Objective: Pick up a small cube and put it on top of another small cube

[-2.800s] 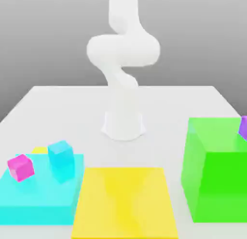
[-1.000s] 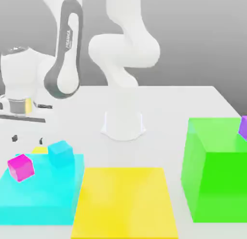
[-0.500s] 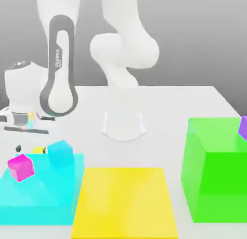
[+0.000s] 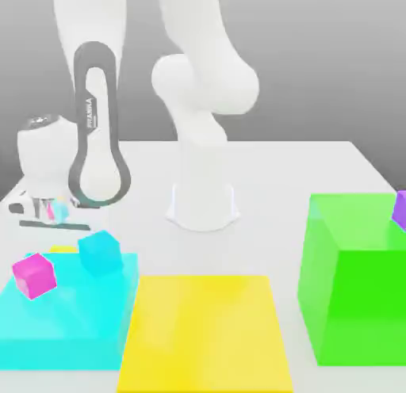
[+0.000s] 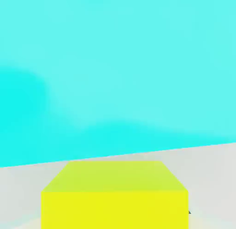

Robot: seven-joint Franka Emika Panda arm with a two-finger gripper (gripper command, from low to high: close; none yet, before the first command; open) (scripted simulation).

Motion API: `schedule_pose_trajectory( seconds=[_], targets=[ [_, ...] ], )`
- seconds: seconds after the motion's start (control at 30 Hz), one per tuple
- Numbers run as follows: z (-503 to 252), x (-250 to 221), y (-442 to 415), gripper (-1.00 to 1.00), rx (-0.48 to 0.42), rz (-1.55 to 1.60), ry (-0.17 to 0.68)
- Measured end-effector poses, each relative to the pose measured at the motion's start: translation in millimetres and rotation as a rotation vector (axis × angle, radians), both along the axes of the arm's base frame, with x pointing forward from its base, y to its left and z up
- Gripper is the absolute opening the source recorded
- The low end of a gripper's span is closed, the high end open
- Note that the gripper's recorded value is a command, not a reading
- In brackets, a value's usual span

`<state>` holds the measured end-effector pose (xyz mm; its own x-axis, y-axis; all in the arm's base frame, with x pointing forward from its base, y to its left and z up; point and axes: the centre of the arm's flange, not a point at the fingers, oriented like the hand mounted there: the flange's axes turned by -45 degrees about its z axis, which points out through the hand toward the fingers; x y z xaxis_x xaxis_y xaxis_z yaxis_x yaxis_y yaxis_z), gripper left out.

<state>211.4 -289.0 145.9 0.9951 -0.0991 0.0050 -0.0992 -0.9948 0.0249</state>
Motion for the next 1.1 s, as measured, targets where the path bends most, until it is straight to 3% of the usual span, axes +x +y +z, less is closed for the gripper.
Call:
schedule_pose_trajectory(
  seconds=[0.47, 0.97, 1.1],
  targets=[
    [50, 6, -13, -1.0, -0.034, 0.001, -0.014],
    [53, -2, 9, -1.0, 0.021, -0.005, 0.001],
    [67, 19, 4, -1.0, 0.021, 0.015, 0.01]
  ],
)
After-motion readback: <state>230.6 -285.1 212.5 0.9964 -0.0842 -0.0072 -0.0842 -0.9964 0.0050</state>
